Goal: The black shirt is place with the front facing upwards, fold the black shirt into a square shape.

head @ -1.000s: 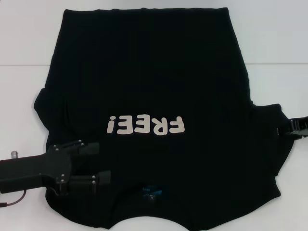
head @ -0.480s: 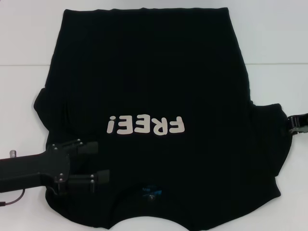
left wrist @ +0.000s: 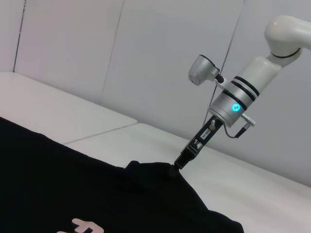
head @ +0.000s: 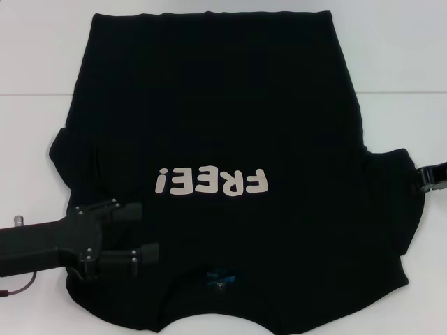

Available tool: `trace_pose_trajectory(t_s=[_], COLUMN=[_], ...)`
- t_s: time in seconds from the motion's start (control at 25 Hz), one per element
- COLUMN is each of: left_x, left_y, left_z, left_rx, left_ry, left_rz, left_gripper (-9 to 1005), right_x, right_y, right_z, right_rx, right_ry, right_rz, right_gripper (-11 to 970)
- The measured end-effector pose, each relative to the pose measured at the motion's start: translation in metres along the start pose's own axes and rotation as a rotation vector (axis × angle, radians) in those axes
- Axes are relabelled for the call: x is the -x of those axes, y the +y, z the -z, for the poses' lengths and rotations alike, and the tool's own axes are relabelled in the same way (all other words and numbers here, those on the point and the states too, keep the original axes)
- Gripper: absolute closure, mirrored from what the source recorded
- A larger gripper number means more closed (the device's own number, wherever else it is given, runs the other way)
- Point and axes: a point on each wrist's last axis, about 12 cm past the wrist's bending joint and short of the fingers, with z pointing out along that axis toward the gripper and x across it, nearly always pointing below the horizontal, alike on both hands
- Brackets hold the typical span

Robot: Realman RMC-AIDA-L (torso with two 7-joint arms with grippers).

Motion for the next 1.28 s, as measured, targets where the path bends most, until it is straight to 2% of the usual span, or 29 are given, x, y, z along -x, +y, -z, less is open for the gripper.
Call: trace_pose_trajectory(t_s=[0.16, 0.48, 0.64, 0.84, 1.16, 1.28], left_x=[0.000, 0.001, 0.001, 0.003, 0.005, 0.005], left_y=[0.000, 0.001, 0.001, 0.002, 0.003, 0.004], left_z=[0.000, 0.000, 0.001, -0.001, -0.003, -0.004], left_rx=[0.001, 0.002, 0.005, 0.004, -0.001, 0.000], left_ry=[-0.001, -0.001, 0.001, 0.003, 0.003, 0.001], left_rz=[0.001, 0.008, 0.014, 0.011, 0.008, 0.008], left_gripper=[75, 74, 74, 75, 76, 75], right_x=[0.003, 0.009, 0.011, 0.017, 0.026, 0.027], right_y=[-0.003, -0.021, -0.023, -0.006, 0.040, 0.052], right_z=[0.006, 0.035, 0.043, 0.037, 0.012, 0.006], right_rx=[0.006, 0.102, 0.151, 0.217, 0.261, 0.270], right_ry=[-0.027, -0.161, -0.232, -0.253, -0.204, -0.206], right_rz=[-0.006, -0.072, -0.072, -0.019, 0.121, 0.150], right_gripper=[923, 923, 923, 922, 922, 922])
